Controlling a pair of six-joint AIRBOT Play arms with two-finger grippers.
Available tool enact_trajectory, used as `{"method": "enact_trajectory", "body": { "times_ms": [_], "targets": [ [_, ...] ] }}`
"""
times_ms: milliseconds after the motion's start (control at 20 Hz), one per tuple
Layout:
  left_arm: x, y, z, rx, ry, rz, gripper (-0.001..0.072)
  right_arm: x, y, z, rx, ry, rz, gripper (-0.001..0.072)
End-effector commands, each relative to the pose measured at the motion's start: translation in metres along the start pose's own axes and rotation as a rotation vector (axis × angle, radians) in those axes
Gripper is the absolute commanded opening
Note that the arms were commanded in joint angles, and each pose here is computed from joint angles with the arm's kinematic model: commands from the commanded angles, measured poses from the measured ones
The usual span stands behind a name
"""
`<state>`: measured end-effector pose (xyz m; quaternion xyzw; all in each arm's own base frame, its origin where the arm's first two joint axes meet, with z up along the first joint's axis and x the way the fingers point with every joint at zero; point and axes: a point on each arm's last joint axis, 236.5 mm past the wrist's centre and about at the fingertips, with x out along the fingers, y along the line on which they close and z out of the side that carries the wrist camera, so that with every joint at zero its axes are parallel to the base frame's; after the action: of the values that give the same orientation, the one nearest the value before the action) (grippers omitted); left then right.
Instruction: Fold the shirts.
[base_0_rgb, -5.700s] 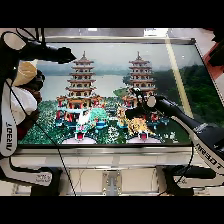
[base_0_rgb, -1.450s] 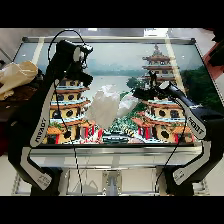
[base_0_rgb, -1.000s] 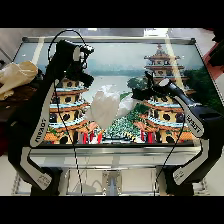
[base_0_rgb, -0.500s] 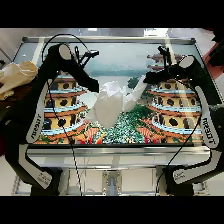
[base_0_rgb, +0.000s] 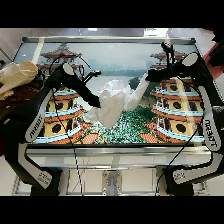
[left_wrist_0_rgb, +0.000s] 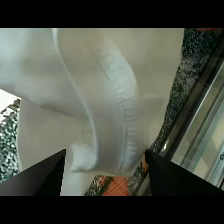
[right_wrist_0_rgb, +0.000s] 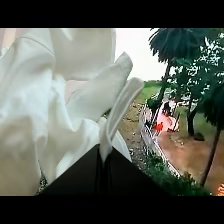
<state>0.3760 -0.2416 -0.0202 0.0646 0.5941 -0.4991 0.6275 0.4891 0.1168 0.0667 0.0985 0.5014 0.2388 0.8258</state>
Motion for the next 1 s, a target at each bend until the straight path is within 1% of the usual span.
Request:
{"method": "enact_trajectory", "body": {
  "times_ms": [0,50,100,150,200,300,350,400,450,500,600,650,750,850,950],
  "targets": [
    [0.005,0.015,0.023,0.046,-0.113,0.049,0.0533,-0.001,0.004,0.002,0.011,-0.006,0.012,0.0025],
    [0.005,0.016,0.028,0.057,-0.137,0.055,0.0533,-0.001,0.006,0.002,0.015,-0.009,0.021,0.0026],
    [0.004,0.015,0.032,0.062,-0.152,0.051,0.051,-0.001,0.007,0.003,0.017,-0.011,0.027,0.0025],
    [0.004,0.011,0.035,0.057,-0.165,0.034,0.0291,-0.001,0.008,0.003,0.018,-0.011,0.03,0.0025],
    [0.003,0.003,0.039,0.05,-0.182,0.0,0.0019,-0.001,0.009,0.003,0.02,-0.012,0.034,0.0025],
    [-0.005,-0.031,0.049,0.045,-0.227,-0.14,0.0015,-0.006,0.013,0.005,0.02,-0.021,0.041,0.0025],
    [-0.019,-0.053,0.057,0.068,-0.252,-0.215,0.0014,-0.015,0.017,0.008,0.005,-0.032,0.037,0.0025],
    [-0.039,-0.073,0.065,0.11,-0.281,-0.262,0.0013,-0.031,0.02,0.014,-0.022,-0.053,0.015,0.0025],
    [-0.068,-0.09,0.076,0.174,-0.325,-0.266,0.0012,-0.054,0.02,0.023,-0.051,-0.086,-0.04,0.0025],
    [-0.099,-0.104,0.086,0.232,-0.374,-0.234,0.0012,-0.084,0.02,0.032,-0.088,-0.133,-0.112,0.0024],
    [-0.181,-0.131,0.105,0.334,-0.52,-0.069,0.0012,-0.168,0.034,0.047,-0.163,-0.268,-0.256,0.0024],
    [-0.228,-0.144,0.11,0.36,-0.605,0.061,0.0012,-0.21,0.047,0.049,-0.189,-0.342,-0.303,0.0024],
    [-0.312,-0.164,0.105,0.318,-0.774,0.329,0.0012,-0.298,0.086,0.043,-0.257,-0.526,-0.363,0.0023],
    [-0.383,-0.181,0.076,0.273,-0.895,0.617,0.0012,-0.376,0.129,0.027,-0.322,-0.725,-0.386,0.0022],
    [-0.443,-0.202,0.041,0.214,-1.024,0.828,0.0012,-0.43,0.16,0.01,-0.367,-0.885,-0.394,0.0021]
  ]
}}
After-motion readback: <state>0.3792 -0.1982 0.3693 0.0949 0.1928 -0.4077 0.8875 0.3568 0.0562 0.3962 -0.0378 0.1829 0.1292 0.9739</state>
